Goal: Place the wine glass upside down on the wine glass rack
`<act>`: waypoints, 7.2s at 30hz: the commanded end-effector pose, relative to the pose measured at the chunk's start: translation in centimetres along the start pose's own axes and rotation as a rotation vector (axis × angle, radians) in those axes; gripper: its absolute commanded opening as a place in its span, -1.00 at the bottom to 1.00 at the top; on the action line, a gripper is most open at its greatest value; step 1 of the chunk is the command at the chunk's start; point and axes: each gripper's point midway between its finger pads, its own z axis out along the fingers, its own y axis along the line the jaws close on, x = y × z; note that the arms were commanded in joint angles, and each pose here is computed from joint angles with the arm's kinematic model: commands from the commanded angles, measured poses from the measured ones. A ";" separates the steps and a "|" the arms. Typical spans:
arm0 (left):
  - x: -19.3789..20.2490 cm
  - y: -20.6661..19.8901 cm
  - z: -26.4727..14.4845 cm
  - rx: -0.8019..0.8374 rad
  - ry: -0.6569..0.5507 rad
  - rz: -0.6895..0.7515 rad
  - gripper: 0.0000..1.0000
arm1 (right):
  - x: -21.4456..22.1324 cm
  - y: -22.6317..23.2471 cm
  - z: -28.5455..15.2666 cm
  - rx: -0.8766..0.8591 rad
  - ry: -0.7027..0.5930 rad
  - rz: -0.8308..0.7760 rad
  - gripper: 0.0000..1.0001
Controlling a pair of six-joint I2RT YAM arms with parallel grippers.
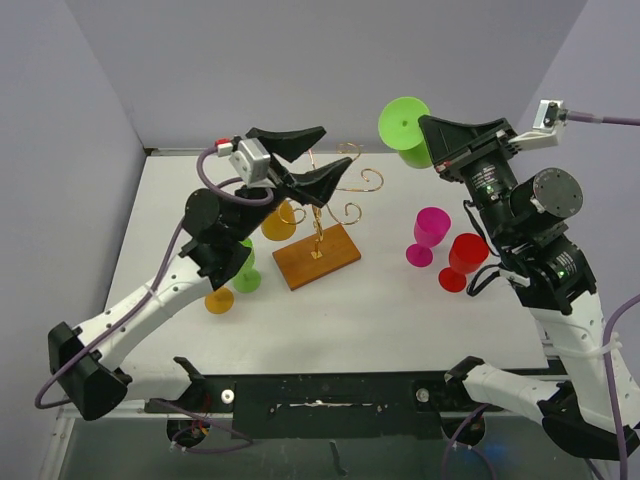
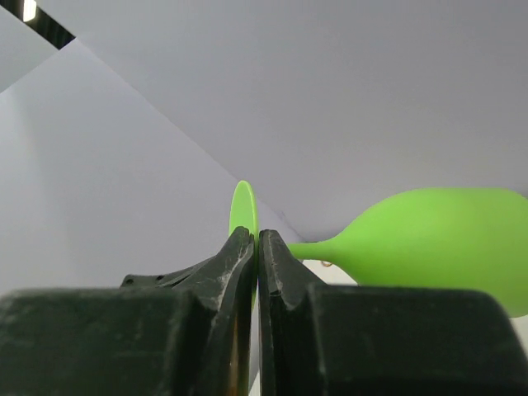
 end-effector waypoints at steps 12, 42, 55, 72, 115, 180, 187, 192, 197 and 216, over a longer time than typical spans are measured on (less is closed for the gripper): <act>-6.2 9.2 -16.2 -0.661 0.053 0.174 0.37 | -0.6 -6.5 4.5 0.125 -0.089 -0.190 -1.00; -7.5 10.0 -25.4 -0.912 -0.097 0.159 0.37 | 11.2 -12.0 8.6 0.048 0.385 0.048 -1.00; -7.9 10.0 -25.7 -0.927 -0.113 0.148 0.37 | 13.5 -11.1 7.2 0.026 0.499 0.080 -1.00; -7.3 10.5 -25.9 -0.960 -0.101 0.144 0.37 | 14.5 -11.8 5.0 0.115 0.558 0.092 -1.00; -7.4 10.7 -26.3 -0.985 -0.105 0.144 0.37 | 12.1 -16.8 6.6 0.318 0.419 0.021 -0.87; -4.1 9.4 -23.1 -0.828 0.138 0.169 0.81 | 17.8 -37.6 -2.8 0.782 0.791 -0.456 -0.74; -4.4 8.5 -22.3 -0.768 0.124 0.155 0.81 | 16.5 -36.3 -1.8 0.734 0.744 -0.495 -0.94; -4.9 7.9 -21.6 -0.729 0.107 0.132 0.81 | 14.1 -33.5 -1.4 0.677 0.636 -0.516 -1.00; -3.8 5.7 -19.1 -0.557 0.155 0.111 0.81 | 10.7 -30.5 -1.5 0.609 0.489 -0.581 -1.00; -2.1 0.5 -8.7 -0.241 0.174 -0.394 0.74 | -1.5 -8.8 -2.1 -0.022 -0.124 -0.571 -1.00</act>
